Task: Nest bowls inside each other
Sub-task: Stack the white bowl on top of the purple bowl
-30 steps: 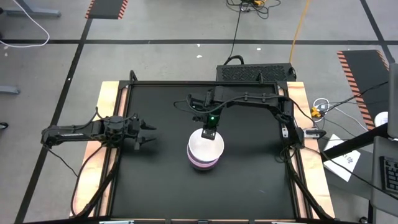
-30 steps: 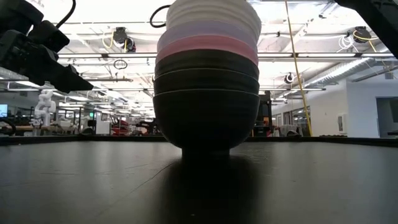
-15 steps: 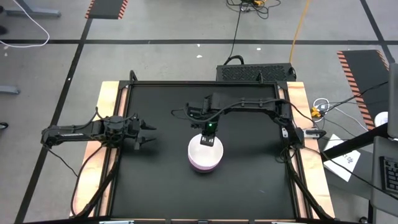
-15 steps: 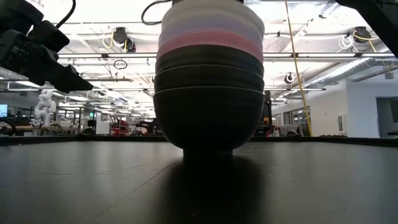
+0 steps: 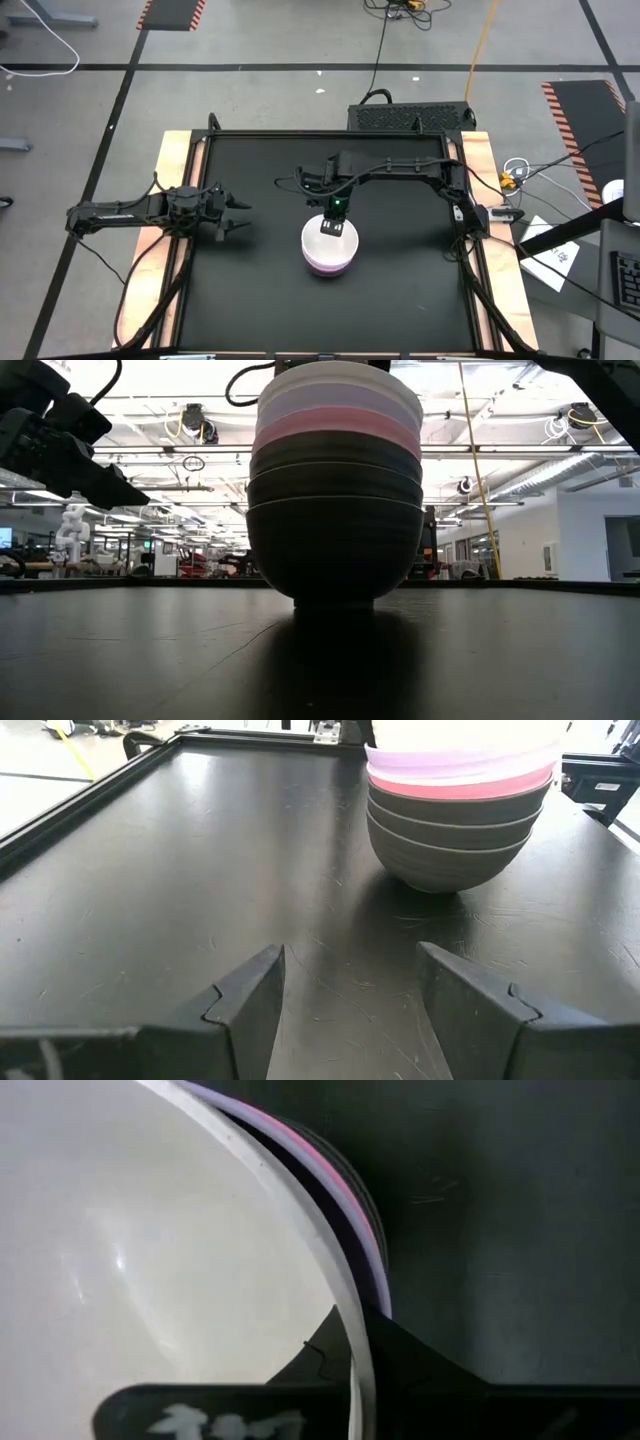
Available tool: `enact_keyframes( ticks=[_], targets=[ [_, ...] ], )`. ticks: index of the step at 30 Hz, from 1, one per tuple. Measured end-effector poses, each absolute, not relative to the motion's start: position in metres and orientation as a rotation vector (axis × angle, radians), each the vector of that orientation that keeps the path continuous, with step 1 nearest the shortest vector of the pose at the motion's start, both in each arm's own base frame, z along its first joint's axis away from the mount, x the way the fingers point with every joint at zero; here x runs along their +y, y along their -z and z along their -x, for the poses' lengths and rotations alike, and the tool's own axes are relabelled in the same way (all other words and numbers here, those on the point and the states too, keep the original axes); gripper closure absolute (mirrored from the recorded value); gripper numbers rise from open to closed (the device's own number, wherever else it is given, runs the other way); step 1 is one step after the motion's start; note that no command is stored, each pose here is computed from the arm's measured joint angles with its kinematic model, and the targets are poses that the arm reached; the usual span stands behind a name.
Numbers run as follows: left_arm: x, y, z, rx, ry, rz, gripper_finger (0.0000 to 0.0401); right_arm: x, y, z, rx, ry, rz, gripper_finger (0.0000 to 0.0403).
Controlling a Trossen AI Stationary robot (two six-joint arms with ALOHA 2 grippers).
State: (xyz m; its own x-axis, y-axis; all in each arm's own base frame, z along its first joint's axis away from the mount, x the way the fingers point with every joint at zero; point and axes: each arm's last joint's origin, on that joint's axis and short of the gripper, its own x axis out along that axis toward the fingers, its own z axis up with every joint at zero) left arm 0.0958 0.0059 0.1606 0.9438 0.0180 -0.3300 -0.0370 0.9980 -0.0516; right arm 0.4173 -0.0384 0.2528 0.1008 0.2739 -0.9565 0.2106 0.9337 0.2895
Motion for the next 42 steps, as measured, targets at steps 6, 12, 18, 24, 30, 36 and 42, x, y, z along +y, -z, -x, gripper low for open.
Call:
enact_keyframes(
  ticks=[6, 12, 18, 24, 30, 36, 42],
  targets=[
    [0.006, -0.161, -0.096, 0.336, -0.028, 0.057, 0.0171, -0.033, -0.253, -0.420, 1.467, 0.014, -0.344, 0.0403],
    [0.006, -0.161, -0.096, 0.337, -0.028, 0.058, 0.0171, -0.027, -0.253, -0.421, 1.464, 0.026, -0.321, 0.0403],
    [0.006, -0.160, -0.096, 0.337, -0.028, 0.058, 0.0171, -0.025, -0.239, -0.416, 1.525, 0.054, -0.336, 0.0403],
    [0.005, -0.161, -0.096, 0.337, -0.012, 0.061, 0.0171, -0.029, -0.223, -0.409, 1.590, 0.112, -0.341, 0.0402],
    [0.005, -0.161, -0.096, 0.337, -0.011, 0.061, 0.0171, -0.035, -0.223, -0.408, 1.599, 0.123, -0.351, 0.0402],
    [0.005, -0.161, -0.096, 0.337, -0.010, 0.060, 0.0171, -0.045, -0.225, -0.403, 1.618, 0.140, -0.349, 0.0402],
    [0.005, -0.161, -0.096, 0.337, -0.010, 0.060, 0.0171, -0.057, -0.225, -0.401, 1.625, 0.148, -0.366, 0.0402]
  ],
)
